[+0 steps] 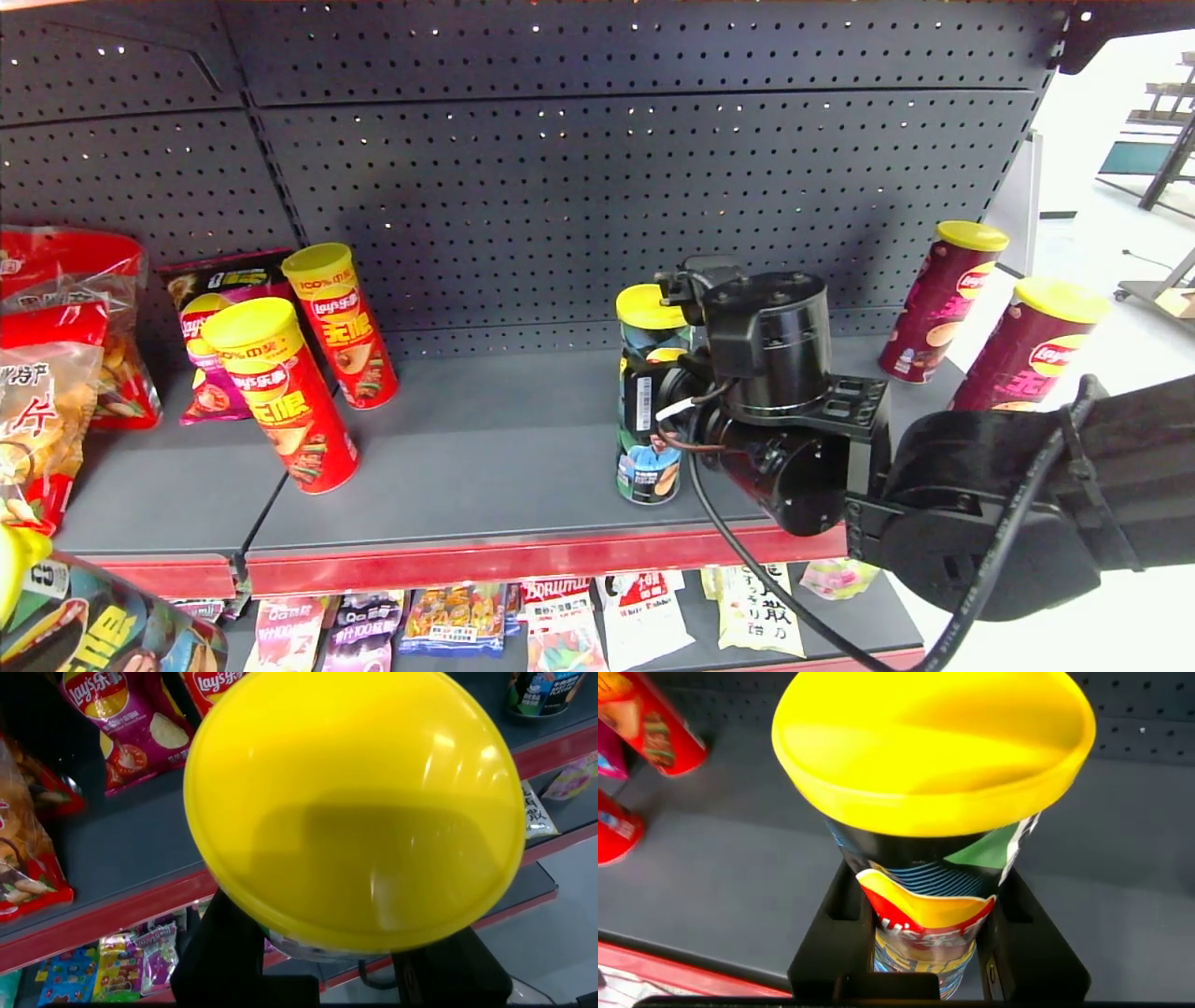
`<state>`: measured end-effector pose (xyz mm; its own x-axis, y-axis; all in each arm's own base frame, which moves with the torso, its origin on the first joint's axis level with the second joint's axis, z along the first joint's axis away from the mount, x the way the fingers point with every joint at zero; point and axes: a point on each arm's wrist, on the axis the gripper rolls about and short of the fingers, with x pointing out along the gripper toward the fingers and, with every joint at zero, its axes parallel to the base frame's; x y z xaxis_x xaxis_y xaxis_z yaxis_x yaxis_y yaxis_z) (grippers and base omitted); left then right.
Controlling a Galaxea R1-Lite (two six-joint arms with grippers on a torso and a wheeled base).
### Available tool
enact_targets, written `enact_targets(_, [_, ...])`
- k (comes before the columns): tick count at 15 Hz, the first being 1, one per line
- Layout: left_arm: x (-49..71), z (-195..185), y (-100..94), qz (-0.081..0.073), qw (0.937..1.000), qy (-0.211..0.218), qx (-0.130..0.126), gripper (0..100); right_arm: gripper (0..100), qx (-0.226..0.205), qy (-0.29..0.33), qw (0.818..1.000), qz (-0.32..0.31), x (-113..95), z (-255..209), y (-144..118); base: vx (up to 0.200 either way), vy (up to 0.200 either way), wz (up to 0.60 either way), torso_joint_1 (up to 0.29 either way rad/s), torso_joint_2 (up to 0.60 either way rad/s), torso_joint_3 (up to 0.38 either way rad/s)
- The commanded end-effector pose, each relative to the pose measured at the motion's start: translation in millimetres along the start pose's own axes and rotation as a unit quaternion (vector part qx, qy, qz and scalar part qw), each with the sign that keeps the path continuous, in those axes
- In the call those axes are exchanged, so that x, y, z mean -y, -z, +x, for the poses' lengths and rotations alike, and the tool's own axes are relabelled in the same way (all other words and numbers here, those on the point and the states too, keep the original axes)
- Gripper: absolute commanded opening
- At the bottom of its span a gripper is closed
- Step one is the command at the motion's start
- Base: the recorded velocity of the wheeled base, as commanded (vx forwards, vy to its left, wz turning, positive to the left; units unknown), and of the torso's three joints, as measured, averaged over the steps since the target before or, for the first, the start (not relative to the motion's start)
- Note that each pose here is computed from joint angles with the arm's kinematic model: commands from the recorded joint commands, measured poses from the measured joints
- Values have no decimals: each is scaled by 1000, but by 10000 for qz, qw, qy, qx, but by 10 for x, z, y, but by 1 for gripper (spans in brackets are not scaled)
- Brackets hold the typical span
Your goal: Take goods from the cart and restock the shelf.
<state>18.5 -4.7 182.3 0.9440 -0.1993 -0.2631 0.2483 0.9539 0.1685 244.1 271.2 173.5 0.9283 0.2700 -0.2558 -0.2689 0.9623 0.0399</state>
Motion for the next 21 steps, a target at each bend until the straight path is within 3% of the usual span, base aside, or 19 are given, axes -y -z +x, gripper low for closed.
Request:
enact_targets(1, [-1,3,0,-2,10000,0,-9,0,0,-46,40,10000,-43,-3,22,50,0,0,0,0,0,0])
enact_targets(21, [-1,3,-1,0,10000,-2,-2,0,0,-109,98,9998,-150,-27,-5,206,0,0,0,0,0,0])
